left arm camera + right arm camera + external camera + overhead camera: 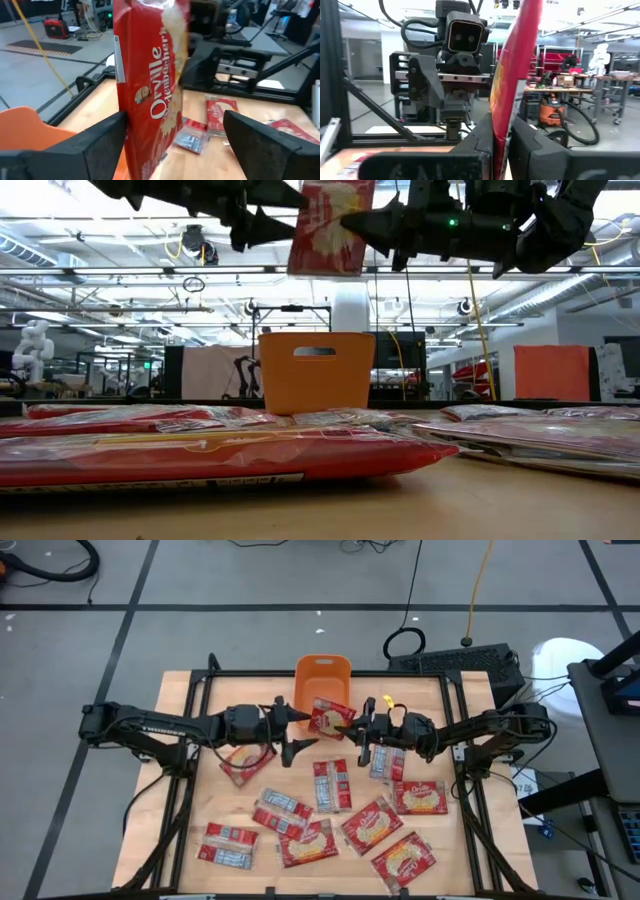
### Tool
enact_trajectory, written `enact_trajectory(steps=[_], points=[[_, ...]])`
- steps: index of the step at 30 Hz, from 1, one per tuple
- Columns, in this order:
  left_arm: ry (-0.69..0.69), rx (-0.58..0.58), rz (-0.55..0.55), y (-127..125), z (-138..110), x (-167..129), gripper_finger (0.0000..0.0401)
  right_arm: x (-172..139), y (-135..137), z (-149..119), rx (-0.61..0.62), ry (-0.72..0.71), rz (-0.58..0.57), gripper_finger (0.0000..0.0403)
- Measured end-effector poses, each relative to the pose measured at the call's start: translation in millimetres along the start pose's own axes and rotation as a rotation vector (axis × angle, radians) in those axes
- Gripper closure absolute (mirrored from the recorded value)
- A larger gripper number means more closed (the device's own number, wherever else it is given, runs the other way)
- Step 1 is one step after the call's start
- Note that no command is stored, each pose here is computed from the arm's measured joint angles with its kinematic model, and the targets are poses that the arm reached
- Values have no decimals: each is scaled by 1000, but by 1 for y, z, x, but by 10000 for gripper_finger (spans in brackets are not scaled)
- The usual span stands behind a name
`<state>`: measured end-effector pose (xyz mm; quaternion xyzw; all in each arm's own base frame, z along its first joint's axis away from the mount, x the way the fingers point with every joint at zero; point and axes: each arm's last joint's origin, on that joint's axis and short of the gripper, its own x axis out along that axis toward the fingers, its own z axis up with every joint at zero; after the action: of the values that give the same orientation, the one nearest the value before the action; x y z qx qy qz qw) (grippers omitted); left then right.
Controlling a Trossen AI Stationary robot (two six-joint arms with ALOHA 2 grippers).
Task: Sort popcorn bags into baskets
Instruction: Put the red popcorn bag into the orange bin
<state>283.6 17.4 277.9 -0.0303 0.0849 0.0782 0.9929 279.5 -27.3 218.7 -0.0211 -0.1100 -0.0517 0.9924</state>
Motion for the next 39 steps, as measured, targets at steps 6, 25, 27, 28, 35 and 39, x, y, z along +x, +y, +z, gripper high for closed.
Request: enact_trajectory(steps=[6, 25, 27, 28, 35, 39], points=[[28, -9, 30, 11, -7, 8, 88, 0, 0, 0, -40, -1, -3, 383], [-11, 18, -33, 22, 0, 5, 92, 0, 0, 4, -40, -42, 8, 383], [-37, 33, -67, 21, -1, 11, 92, 0, 0, 5, -40, -50, 8, 383], [-27, 43, -83, 21, -4, 13, 95, 0, 0, 5, -40, -50, 8, 383], [-101, 80, -122, 18, -6, 25, 162, 0, 0, 5, -40, -50, 7, 383], [-107, 99, -121, 18, -7, 26, 224, 0, 0, 5, -41, -48, 5, 383]])
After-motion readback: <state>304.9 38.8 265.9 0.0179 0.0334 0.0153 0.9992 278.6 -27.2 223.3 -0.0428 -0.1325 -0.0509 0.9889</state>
